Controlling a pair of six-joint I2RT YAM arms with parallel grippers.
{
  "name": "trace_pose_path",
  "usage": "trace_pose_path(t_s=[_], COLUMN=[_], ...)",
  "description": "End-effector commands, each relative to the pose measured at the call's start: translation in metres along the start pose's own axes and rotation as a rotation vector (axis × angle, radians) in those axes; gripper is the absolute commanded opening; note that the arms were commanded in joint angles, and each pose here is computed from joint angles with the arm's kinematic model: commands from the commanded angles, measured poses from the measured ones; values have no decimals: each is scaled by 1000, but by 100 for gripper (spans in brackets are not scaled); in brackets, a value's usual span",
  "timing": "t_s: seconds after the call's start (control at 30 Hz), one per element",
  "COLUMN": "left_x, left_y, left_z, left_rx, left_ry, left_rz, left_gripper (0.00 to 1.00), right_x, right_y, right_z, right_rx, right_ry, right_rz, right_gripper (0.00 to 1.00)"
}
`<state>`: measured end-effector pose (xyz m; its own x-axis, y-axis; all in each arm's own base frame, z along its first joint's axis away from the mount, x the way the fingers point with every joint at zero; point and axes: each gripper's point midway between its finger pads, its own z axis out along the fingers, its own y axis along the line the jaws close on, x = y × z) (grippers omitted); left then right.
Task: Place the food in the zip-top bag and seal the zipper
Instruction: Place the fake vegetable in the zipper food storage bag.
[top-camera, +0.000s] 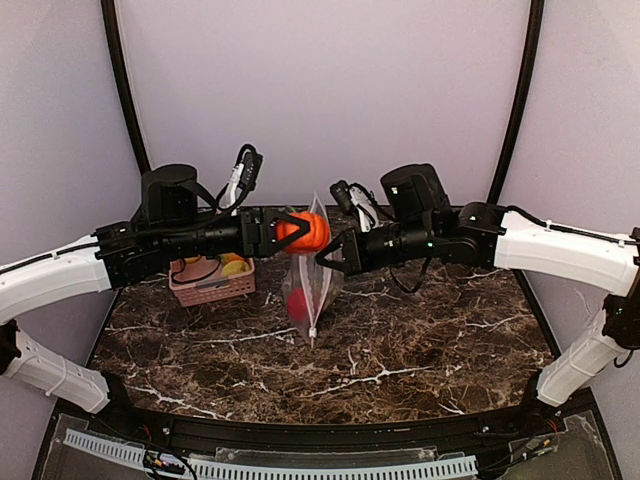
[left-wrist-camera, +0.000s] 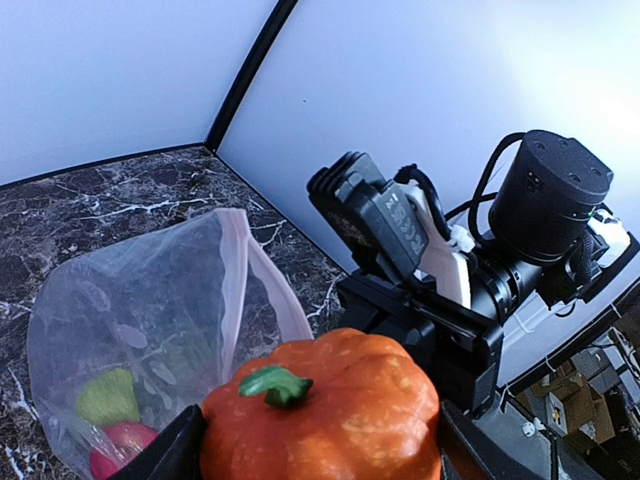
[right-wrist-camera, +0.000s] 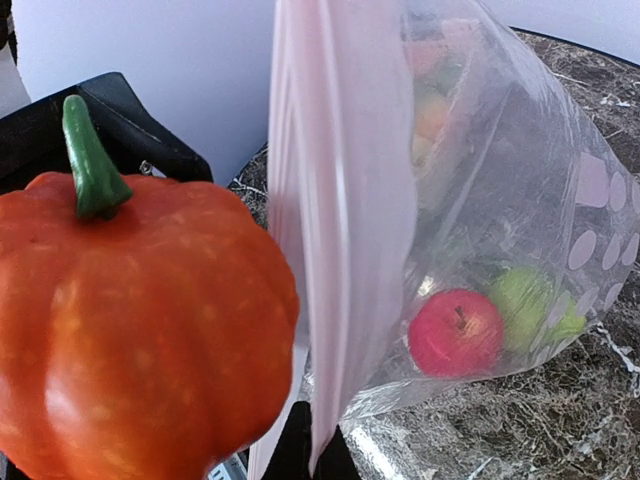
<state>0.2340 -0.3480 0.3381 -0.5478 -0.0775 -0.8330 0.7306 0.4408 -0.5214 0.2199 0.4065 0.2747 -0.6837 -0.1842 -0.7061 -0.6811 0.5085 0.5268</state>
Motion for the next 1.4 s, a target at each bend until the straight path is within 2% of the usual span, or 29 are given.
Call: trace_pose_path(t_s=[0.0,0.5,0.73,1.0,1.37], left_x=[1,20,26,31,37], left_y=[12,35,39,54,67], left_z=[2,7,10,10,15], left_rx=[-62,-188,-261,-430,-527], left_ry=[-16,63,104,155,195], left_rz=[32,62,122,224,247], left_gripper=[70,70,70,70,70], right_x=[-10,-11,-12,-13,-10], right_y=[13,18,18,21,20], right_z=[-6,-2,-1,1,2], right_rx=[-38,-53,-56,-65,-69], right_ry=[-35,-30,-28,-24,-19], right_rz=[-32,-41,-44,-50,-46], right_gripper=[0,0,0,0,0])
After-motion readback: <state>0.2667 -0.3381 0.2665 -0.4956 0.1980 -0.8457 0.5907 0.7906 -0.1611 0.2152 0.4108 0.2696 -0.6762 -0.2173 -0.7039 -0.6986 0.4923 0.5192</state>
